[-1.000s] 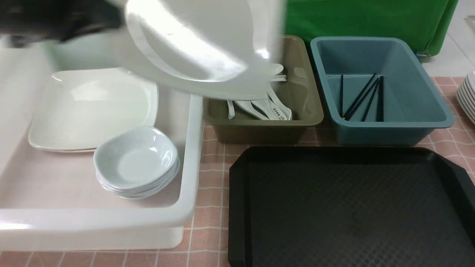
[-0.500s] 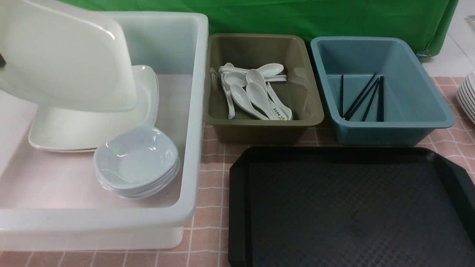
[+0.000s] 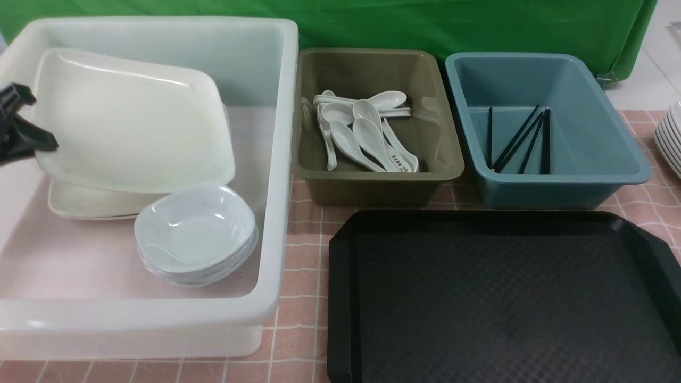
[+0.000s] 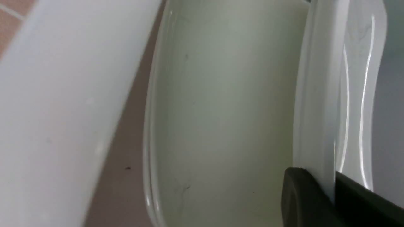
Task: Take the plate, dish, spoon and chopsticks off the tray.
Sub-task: Use the left arm to put the plate into the large storage box on the left
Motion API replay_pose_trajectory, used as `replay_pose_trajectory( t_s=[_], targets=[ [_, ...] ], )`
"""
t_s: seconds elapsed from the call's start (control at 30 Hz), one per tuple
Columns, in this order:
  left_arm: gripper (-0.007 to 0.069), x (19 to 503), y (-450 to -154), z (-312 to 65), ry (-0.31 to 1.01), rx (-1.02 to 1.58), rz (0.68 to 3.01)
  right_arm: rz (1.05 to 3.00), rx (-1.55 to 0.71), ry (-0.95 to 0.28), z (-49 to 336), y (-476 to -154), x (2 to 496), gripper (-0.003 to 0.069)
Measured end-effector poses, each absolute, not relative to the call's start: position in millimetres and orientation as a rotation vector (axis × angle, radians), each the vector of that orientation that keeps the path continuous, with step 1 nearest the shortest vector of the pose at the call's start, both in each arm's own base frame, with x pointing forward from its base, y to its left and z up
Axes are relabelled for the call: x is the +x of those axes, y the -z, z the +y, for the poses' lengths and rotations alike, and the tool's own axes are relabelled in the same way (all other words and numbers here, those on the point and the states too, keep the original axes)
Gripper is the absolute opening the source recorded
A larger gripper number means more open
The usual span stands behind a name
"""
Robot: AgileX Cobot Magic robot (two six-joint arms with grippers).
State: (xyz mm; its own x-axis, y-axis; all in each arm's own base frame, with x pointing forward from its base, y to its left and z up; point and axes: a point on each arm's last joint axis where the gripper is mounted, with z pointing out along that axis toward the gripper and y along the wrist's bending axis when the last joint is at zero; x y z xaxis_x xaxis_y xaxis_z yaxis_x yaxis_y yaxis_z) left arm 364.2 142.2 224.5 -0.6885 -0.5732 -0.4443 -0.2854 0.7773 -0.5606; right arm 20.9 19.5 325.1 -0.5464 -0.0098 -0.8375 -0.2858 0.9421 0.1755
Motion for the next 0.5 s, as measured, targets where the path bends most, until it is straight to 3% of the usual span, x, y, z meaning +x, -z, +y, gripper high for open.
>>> replay_pose_trajectory(
  t_s=[0.23, 0.4, 0.5],
  targets=[
    [0.0186, 362, -224, 142, 0.545, -0.571, 2.446, 2.126, -0.209, -0.361, 19, -325, 21, 0.024],
    [0.0391, 362, -257, 152, 0.335, -0.468, 2.447, 2.126, -0.206, -0.363, 19, -325, 21, 0.024],
    [0.0447, 360, -280, 158, 0.253, -0.439, 2.417, 2.126, -0.206, -0.363, 19, -325, 21, 0.024]
  ],
)
